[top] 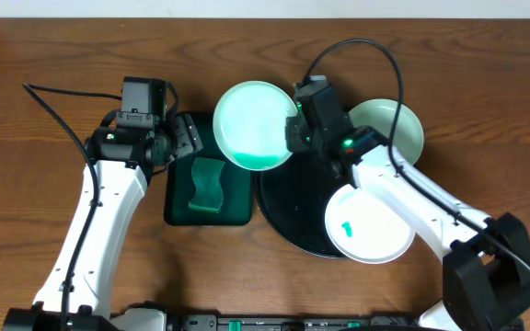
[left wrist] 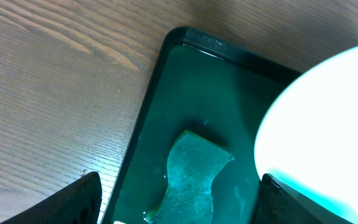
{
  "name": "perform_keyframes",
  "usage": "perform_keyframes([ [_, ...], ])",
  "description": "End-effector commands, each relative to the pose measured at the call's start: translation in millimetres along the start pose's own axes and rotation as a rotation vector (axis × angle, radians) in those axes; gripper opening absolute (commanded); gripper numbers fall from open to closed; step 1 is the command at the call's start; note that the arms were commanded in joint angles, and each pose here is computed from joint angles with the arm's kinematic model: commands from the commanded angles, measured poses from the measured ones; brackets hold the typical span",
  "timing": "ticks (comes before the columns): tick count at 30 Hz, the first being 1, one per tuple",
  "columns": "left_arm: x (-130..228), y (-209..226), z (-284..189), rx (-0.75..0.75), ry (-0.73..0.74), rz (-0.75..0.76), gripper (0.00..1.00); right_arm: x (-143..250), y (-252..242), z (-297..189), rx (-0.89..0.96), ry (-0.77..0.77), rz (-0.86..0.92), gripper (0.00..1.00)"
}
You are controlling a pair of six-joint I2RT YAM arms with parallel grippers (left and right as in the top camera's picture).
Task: Clean dirty plates on tray and stack at the side
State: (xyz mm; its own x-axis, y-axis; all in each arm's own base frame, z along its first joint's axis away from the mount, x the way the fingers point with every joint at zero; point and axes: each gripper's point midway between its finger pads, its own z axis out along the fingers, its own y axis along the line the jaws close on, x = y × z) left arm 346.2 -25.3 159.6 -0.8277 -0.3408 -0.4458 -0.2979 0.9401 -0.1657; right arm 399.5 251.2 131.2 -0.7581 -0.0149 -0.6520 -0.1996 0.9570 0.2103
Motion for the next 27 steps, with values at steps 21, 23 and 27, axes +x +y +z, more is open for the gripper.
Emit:
perform_keyframes([
  [21,-6,1,-3,-0.011,-0.019,-0.001,0.81,-84,90,-76,0.275,-0.571,-0.552,0.01],
  [23,-6,1,-3,-0.011,-0.019,-0.001,0.8,-88,96,-81,0.286,-0.598,-0.601,0.01],
  [27,-6,1,-3,-0.011,-0.019,-0.001,0.8,-97,103,-91,0.311,-0.647,-0.655,0.01],
])
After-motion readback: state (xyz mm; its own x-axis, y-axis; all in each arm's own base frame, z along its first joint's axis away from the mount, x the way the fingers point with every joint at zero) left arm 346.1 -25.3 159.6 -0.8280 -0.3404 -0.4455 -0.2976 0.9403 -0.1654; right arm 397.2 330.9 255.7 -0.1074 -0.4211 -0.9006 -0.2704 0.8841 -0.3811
